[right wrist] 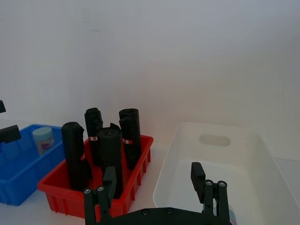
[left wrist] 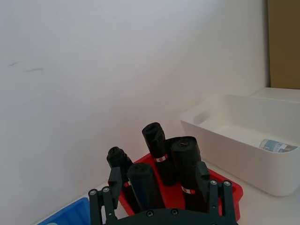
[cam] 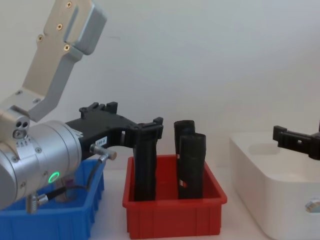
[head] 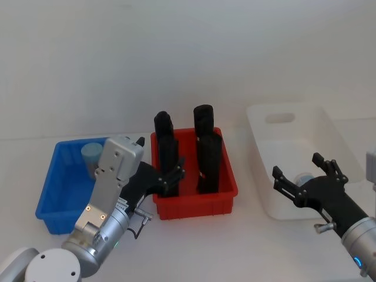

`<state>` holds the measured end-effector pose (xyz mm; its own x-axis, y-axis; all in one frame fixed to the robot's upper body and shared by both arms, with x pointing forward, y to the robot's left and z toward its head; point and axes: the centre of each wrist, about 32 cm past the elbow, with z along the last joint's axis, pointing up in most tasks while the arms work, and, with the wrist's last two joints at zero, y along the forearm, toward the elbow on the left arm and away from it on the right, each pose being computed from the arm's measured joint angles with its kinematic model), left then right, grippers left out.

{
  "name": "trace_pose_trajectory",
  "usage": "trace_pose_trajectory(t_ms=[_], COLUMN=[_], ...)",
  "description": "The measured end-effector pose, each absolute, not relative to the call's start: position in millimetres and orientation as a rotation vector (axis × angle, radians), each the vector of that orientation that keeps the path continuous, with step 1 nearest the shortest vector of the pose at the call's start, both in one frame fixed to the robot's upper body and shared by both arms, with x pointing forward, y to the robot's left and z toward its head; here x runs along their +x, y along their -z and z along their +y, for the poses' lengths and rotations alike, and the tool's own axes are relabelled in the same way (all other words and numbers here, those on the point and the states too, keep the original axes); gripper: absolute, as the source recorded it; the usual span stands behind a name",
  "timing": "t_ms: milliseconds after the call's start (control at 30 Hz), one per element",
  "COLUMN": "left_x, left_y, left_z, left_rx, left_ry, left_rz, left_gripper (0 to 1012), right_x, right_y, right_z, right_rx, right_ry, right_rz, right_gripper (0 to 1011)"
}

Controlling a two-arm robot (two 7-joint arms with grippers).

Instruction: Pick the cotton swabs from the blue box and place them into the white box.

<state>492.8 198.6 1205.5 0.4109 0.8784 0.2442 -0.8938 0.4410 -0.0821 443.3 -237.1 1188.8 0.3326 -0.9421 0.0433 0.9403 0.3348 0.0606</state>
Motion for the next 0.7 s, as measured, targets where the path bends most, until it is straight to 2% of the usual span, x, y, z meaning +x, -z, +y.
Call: trace_pose_trajectory(t_ms=[700], left_x=[492.0], left_y=[-1204.5], left_z=[198.4], left_rx=[0.061], left_ry=[-1.124], left_rz=[-0.268], left_gripper=[1000], right_x=[449.0], right_y=[-1185.3], right_z=[-237.1], right_rx=[0.025], right_ry=[1.211], right_rz=[-0.078], right_gripper=[1002])
